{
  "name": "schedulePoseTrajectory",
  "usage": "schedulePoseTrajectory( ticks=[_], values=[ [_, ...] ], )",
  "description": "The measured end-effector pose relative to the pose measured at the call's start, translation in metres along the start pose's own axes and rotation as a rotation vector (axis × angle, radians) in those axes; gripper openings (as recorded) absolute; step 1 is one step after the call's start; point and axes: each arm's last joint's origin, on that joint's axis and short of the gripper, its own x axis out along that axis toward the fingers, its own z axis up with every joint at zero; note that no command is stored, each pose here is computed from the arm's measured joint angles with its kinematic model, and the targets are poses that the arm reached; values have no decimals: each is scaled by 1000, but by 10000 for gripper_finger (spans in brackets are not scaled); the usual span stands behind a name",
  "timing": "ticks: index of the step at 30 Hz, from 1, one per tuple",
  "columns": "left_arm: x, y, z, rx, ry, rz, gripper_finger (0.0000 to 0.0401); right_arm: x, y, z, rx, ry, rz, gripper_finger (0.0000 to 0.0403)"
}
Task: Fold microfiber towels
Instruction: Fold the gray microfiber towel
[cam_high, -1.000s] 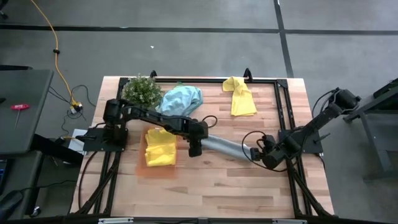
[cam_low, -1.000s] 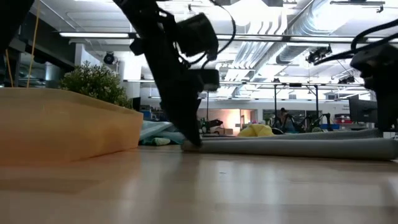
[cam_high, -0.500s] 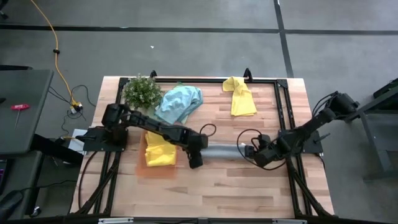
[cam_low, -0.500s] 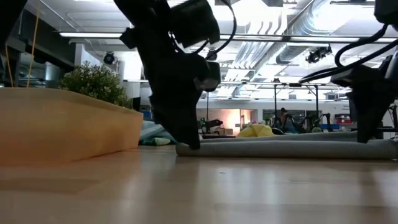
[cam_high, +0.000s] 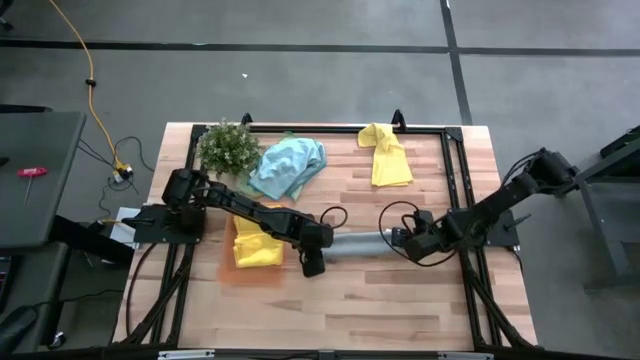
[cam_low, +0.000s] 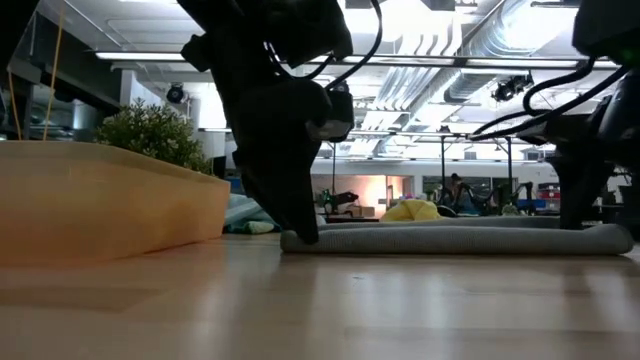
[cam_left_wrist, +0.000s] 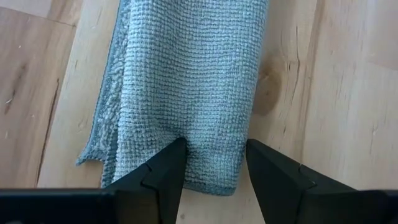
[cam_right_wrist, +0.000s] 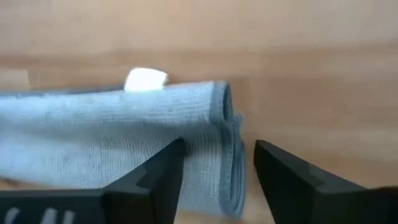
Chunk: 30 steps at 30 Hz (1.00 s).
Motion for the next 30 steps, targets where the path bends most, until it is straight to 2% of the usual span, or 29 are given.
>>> schedulePoseTrajectory(
  ticks=[4, 9, 15, 17, 19, 24, 30],
  values=[
    [0, 0, 1, 0, -6, -1, 161, 2, 0, 6, -69, -64, 0, 163],
    [0, 0, 1, -1, -8, 4, 161, 2, 1, 7, -126, -46, -6, 123],
    [0, 1, 2, 7, -20, 1, 161, 3, 0, 7, -186, -34, -16, 28],
    [-5, 3, 3, 36, -14, -22, 161, 2, 1, 7, -207, -29, -8, 9],
    [-12, 6, 5, 36, -18, -23, 161, 0, 1, 6, -216, -6, -9, 11],
    [-51, 14, 16, 47, -95, -18, 161, -11, -9, 11, -257, 8, -60, 3],
    [-85, 20, 21, 59, -188, 60, 161, -30, -24, 21, -267, 7, -101, 1]
  ],
)
